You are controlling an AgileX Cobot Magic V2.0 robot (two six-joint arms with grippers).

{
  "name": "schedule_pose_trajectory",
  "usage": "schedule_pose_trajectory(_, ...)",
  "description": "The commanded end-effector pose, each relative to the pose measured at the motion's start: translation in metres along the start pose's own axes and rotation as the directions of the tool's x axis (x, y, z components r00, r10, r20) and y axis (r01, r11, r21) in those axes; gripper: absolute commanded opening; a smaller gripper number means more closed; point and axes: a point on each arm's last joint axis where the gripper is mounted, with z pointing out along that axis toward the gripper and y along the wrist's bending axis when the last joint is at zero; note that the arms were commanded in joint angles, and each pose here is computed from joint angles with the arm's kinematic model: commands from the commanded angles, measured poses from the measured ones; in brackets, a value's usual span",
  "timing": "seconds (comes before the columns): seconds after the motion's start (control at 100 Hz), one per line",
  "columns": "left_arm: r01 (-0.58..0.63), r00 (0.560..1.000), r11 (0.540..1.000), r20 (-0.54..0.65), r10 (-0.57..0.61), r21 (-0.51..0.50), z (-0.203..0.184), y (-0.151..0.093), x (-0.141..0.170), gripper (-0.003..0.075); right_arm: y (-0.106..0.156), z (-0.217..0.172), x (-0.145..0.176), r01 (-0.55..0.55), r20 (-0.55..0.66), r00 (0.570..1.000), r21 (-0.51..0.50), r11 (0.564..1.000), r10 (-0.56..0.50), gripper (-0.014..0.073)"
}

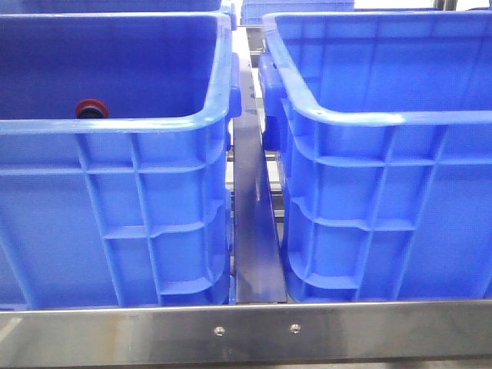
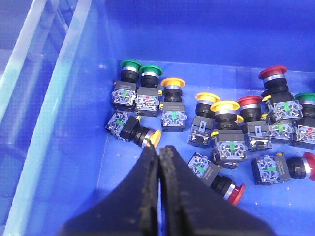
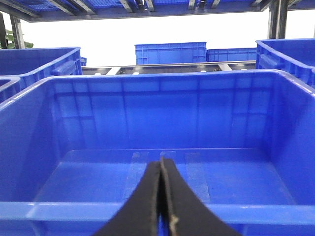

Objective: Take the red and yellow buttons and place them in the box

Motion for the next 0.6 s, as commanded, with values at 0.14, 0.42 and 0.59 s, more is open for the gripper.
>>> schedule_pose_trajectory(0.14,0.006,0.996,1.000,0.091,-0.007,0.014,-0.0078,-0.0005,-0.0145,0.0022,0.0006,-0.0028,-0.0133,0.009,0.120,0.993,-0.003,1.000,-0.008,-0.0069)
schedule_pose_trajectory(0.42,0.006,0.996,1.000,0.093,-0.007,0.015,-0.0078,-0.0005,-0.0146,0.0603,0.0006,-0.0028,-0.0133,0.009,0.120,0.993,-0.003,1.000,-0.008,-0.0069)
schedule_pose_trajectory(0.59,0.006,0.995,1.000,0.095,-0.007,0.015,-0.0078,-0.0005,-0.0148,0.0673,0.0006,-0.0028,-0.0133,0.009,0.120,0.993,-0.003,1.000,-0.008,-0.0069)
